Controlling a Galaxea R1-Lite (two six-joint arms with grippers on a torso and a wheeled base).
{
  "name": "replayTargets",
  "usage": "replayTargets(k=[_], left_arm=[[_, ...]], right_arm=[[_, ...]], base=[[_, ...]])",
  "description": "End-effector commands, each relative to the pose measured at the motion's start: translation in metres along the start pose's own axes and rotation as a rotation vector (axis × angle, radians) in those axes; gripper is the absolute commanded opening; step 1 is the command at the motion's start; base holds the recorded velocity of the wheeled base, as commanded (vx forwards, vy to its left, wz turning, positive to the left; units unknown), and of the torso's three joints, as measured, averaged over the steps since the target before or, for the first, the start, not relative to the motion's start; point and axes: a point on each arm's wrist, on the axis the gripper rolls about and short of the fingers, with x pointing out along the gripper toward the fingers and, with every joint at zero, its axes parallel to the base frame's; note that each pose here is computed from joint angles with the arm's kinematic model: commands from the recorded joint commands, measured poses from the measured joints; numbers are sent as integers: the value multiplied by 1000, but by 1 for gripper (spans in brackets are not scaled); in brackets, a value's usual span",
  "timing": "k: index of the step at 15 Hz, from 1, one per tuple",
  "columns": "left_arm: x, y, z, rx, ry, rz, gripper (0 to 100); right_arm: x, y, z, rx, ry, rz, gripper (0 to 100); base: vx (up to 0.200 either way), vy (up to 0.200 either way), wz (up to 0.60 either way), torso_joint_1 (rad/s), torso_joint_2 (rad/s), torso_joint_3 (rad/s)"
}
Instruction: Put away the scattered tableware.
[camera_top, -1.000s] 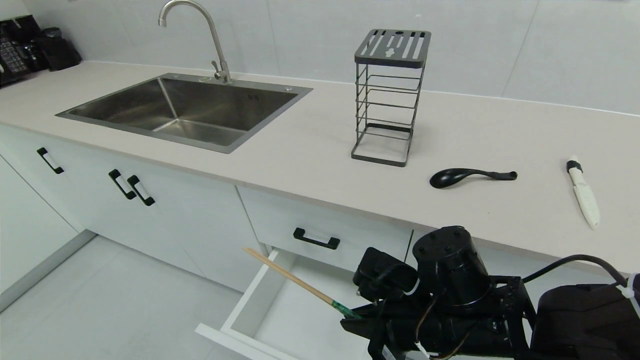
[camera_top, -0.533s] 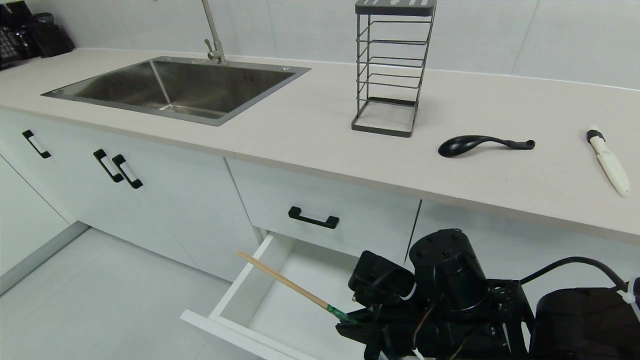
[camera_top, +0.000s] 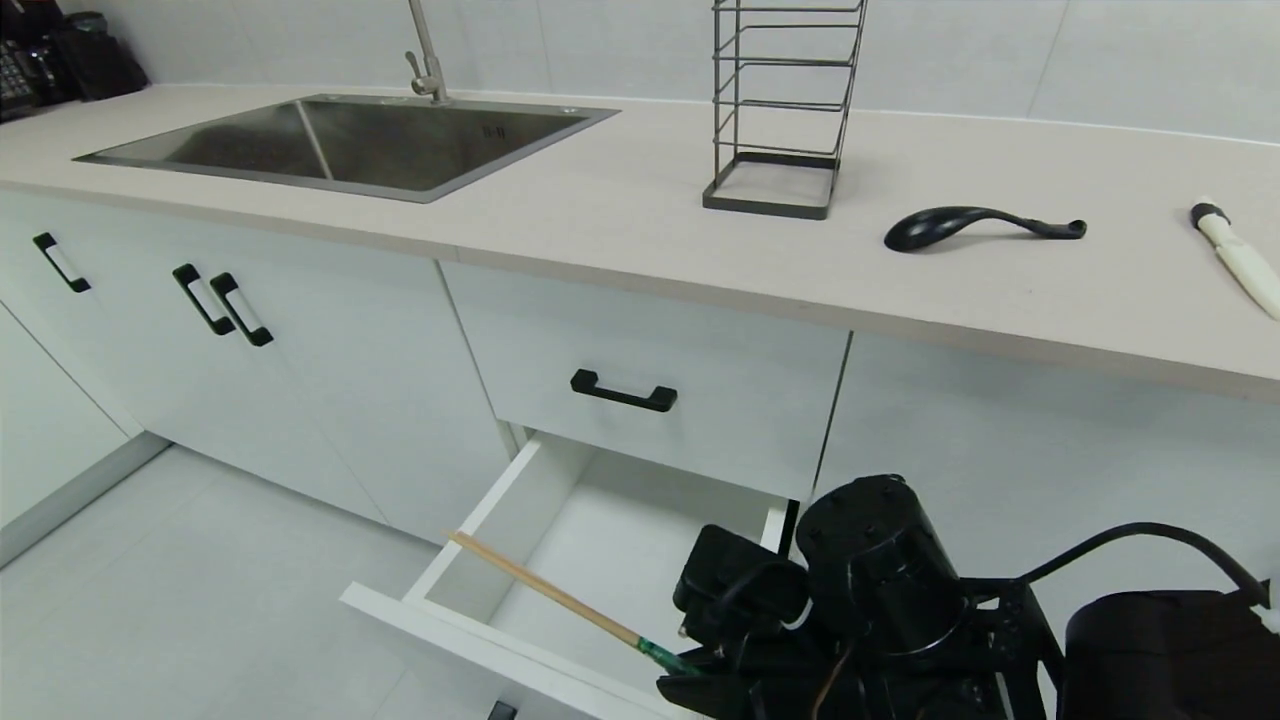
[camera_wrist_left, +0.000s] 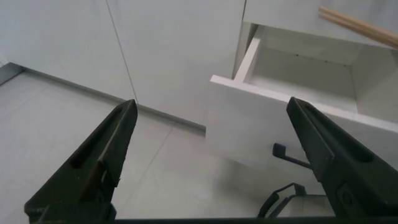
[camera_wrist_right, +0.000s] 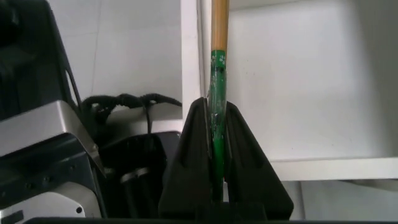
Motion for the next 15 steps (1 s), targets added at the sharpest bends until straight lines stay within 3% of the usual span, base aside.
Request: replayTargets(k=[1,5,8,9,11,15], left_arm=[[0,0,0,0,1,1,100],[0,0,0,0,1,1,100],[0,0,0,0,1,1,100],[0,0,0,0,1,1,100],[0,0,0,0,1,1,100],[0,0,0,0,1,1,100]], right_arm=[[0,3,1,-11,0,6,0],[3,-3,31,-14,-50,-105,0],[-10,1,56,-19,123,-189,0],[-9,1,61,-20,114,-206,0],[5,3,63,-28,86,-243,0],[41,-1,48,-38,149,-281,0]], base=[[0,0,0,-76,276,134],[0,0,0,-18,183,39],[0,0,0,0,0,0],[0,0,0,2,17,51],[0,0,0,1,1,25],[0,0,0,0,0,0]])
